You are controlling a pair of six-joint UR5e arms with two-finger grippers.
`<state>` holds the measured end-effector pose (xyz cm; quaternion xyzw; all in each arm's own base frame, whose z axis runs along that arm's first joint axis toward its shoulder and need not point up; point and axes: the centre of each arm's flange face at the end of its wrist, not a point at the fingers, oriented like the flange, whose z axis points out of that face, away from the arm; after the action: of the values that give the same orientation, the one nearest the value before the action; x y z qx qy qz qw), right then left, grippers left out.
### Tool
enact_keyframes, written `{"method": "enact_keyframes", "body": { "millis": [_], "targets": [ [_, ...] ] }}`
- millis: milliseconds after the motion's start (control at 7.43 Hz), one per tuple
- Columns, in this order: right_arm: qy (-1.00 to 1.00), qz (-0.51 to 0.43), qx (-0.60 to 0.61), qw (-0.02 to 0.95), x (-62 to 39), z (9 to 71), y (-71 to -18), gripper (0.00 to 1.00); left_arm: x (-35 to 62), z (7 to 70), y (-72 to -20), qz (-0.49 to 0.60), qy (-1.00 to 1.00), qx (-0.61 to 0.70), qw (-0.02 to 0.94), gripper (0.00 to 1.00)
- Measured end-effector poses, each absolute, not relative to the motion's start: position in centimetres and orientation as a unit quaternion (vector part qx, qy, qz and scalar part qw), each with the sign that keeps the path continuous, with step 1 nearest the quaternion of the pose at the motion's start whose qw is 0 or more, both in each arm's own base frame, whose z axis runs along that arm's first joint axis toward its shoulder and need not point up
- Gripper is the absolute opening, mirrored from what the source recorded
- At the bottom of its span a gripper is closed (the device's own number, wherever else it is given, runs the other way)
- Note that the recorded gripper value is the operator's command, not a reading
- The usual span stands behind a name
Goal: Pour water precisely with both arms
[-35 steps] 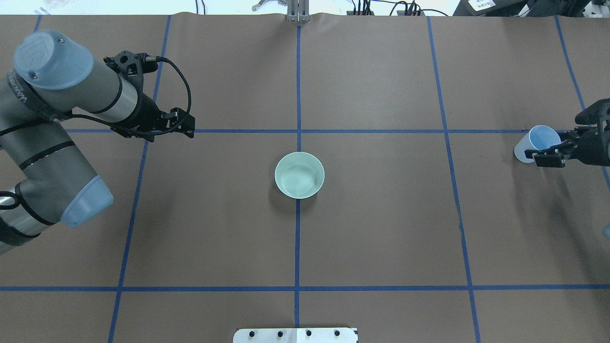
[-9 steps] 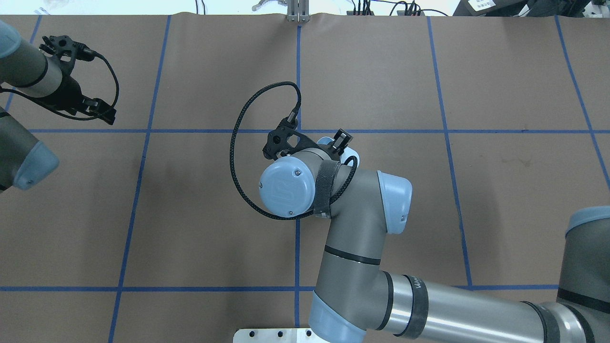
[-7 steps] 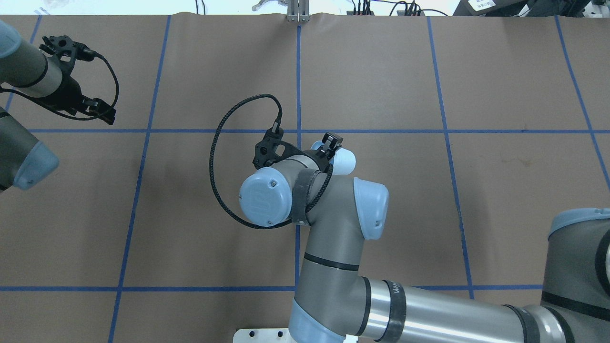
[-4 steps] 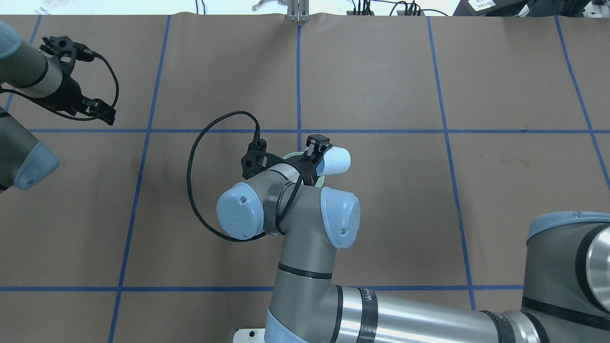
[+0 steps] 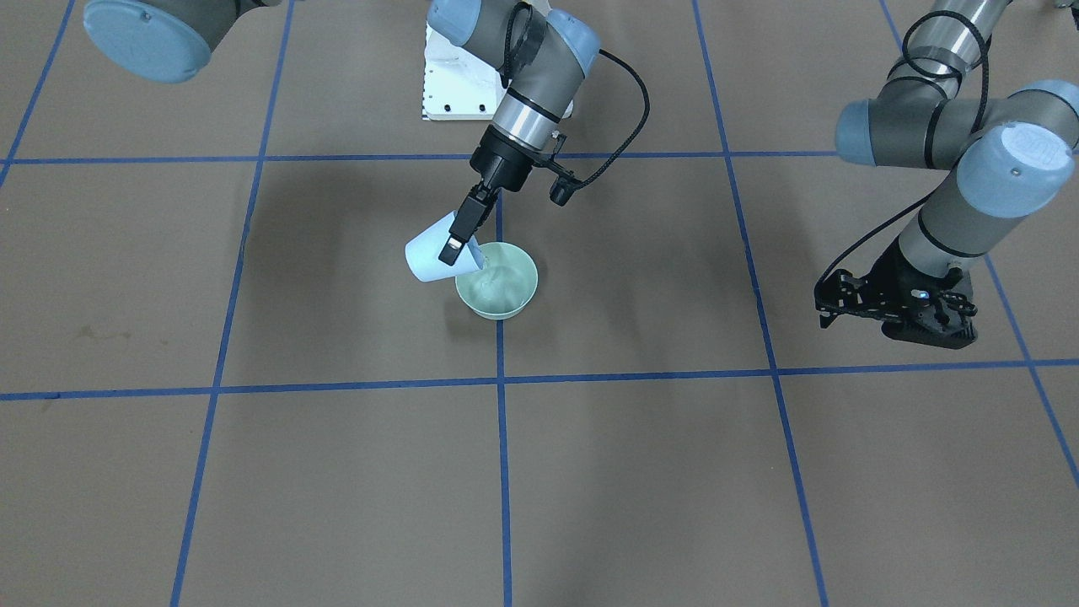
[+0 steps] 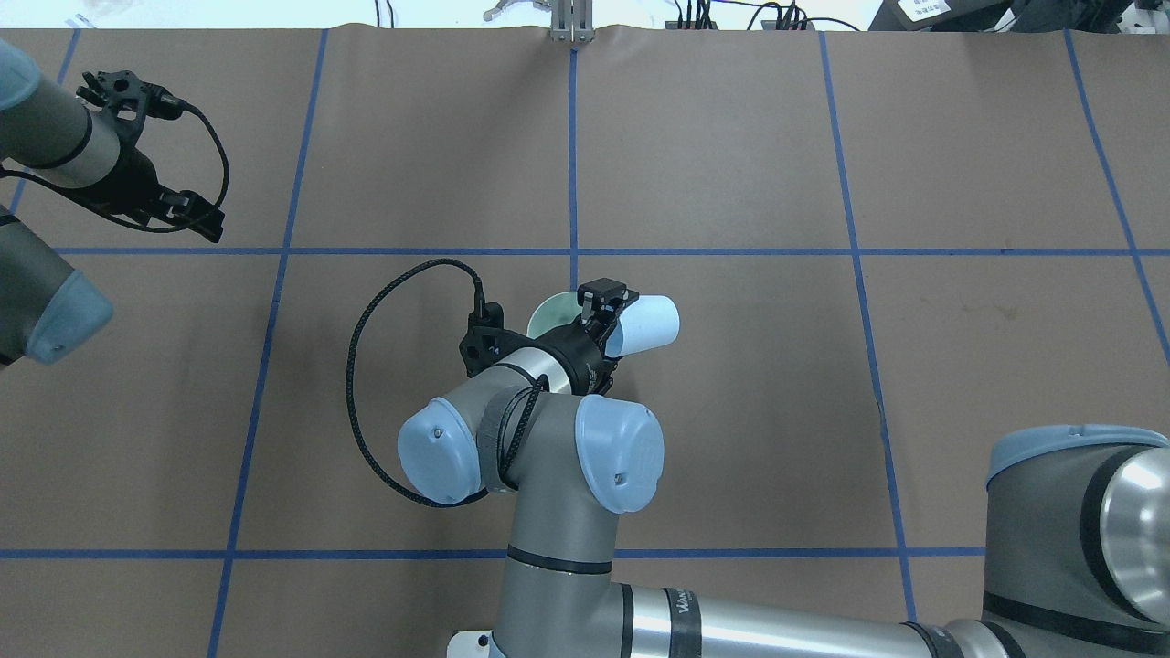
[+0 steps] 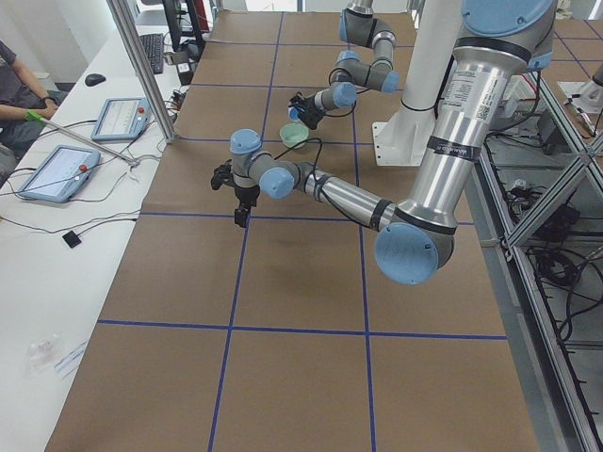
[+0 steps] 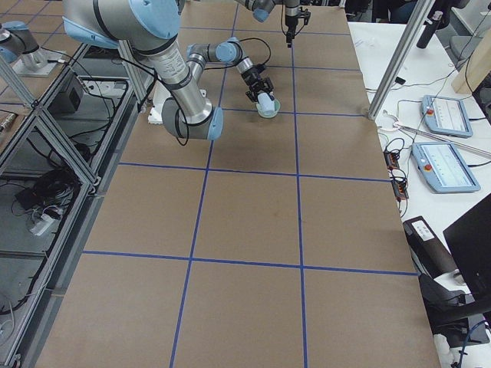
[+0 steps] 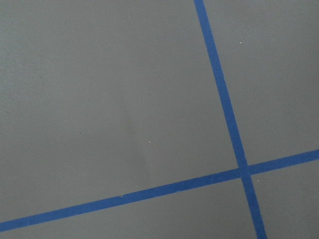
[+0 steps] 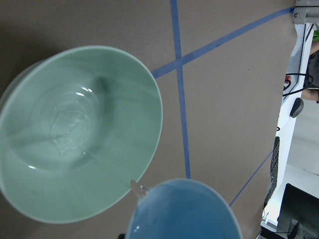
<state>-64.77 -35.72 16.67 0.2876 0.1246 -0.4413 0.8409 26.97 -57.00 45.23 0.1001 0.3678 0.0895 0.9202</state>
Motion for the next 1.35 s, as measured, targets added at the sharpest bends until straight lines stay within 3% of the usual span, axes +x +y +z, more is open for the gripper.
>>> {"method": "enact_keyframes", "body": {
  "millis": [1346],
  "targets": [
    [0.15,-0.421,0.281,0.849,-66.6,16.0,-35.6,0.12,27.0,45.2,-56.9,0.091,0.371,0.098,0.919,1.0]
  ]
}}
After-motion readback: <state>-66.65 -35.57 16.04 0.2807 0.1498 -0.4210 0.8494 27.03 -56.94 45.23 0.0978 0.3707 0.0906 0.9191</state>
